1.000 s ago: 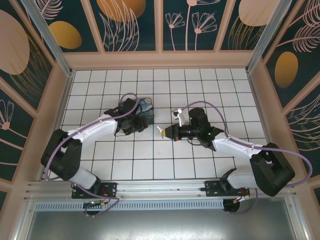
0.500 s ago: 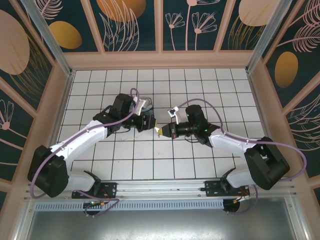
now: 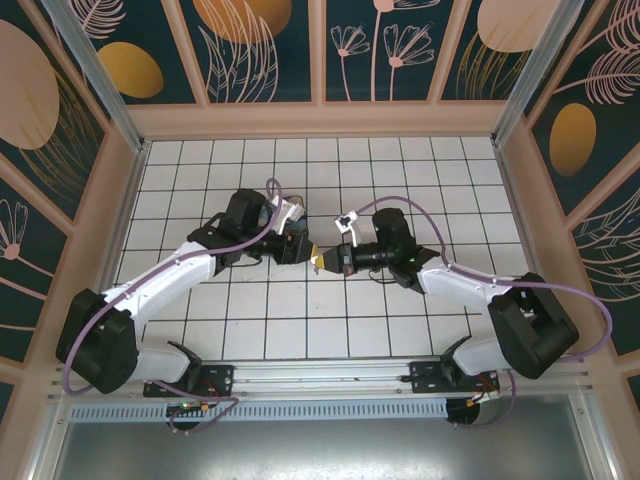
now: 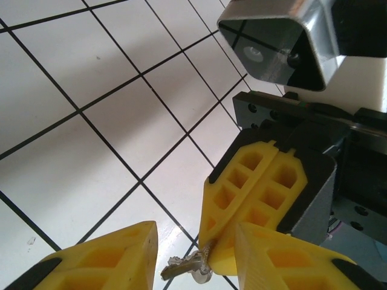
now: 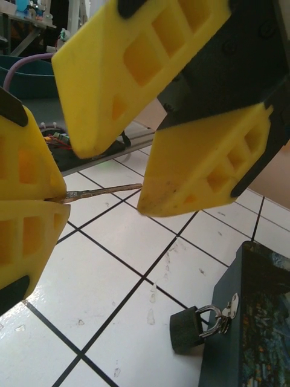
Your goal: Unlock the padlock with the key
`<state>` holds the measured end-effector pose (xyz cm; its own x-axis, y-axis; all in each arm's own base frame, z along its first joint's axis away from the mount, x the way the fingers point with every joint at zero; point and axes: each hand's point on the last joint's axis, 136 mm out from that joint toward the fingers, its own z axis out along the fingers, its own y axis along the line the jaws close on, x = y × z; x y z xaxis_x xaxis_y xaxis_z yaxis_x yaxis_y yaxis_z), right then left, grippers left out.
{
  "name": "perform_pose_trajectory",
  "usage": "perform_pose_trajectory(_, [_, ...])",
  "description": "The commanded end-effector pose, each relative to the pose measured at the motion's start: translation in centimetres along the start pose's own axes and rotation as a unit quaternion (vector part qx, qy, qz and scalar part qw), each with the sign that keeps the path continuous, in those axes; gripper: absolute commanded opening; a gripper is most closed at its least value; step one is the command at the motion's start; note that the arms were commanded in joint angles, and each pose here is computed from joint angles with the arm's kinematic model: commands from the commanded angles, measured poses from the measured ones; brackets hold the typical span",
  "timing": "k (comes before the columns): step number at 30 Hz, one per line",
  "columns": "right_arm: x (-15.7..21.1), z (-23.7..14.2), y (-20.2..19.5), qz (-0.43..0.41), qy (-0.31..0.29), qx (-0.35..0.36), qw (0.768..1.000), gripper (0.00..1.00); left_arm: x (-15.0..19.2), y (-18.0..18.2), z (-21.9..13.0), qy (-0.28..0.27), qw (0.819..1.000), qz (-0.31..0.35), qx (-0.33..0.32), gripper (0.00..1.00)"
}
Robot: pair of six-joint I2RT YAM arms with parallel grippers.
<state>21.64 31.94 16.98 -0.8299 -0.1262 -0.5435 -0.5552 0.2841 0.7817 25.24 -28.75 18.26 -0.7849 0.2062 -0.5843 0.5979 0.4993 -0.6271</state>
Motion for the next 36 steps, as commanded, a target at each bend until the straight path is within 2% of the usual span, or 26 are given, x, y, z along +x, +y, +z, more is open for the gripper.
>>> perform_pose_trajectory(1, [-1.5, -0.2, 0.9, -0.018, -0.016, -0.022, 0.999, 0.00, 0.2, 0.9, 0.4, 0.006, 1.000, -0.003, -0.010, 0.38])
perform_pose_trajectory(4, [-1.5, -0.3, 0.8, -0.018, -0.019, -0.021, 0.999, 0.00, 0.2, 0.8, 0.6, 0.011, 1.000, -0.008, 0.000, 0.36])
perform_pose_trajectory(7, [-1.5, -0.3, 0.4, -0.017, -0.019, -0.020, 0.999, 0.00, 0.0, 0.4, 0.5, 0.006, 1.000, -0.008, 0.009, 0.28])
perform_pose_trajectory(12, [-1.3, -0.5, -0.2, -0.012, -0.019, -0.018, 1.000, 0.00, -0.7, 0.0, -0.7, -0.016, 0.999, -0.014, 0.025, 0.30])
perform_pose_trajectory(16, [-1.5, -0.5, 0.0, -0.016, -0.021, -0.024, 0.999, 0.00, -0.3, -0.3, -0.8, -0.009, 0.999, -0.016, 0.033, 0.27])
perform_pose_trajectory(25, [-1.4, -0.3, 0.5, -0.020, -0.017, -0.036, 0.999, 0.00, -0.4, -0.4, -0.6, -0.011, 0.999, -0.024, 0.043, 0.27])
perform_pose_trajectory(29, [-1.2, -0.1, 0.7, -0.021, -0.011, -0.042, 0.999, 0.00, -0.5, -0.6, -0.6, -0.013, 0.998, -0.021, 0.050, 0.19])
perform_pose_trajectory(34, [-1.1, 0.1, 0.6, -0.014, -0.006, -0.051, 0.999, 0.00, -0.2, -0.9, -0.6, -0.014, 0.998, -0.017, 0.062, 0.01])
perform_pose_trajectory(36, [-1.1, 0.2, 0.6, -0.012, -0.004, -0.052, 0.999, 0.00, 0.0, -1.0, -0.7, -0.016, 0.998, -0.019, 0.063, 0.00])
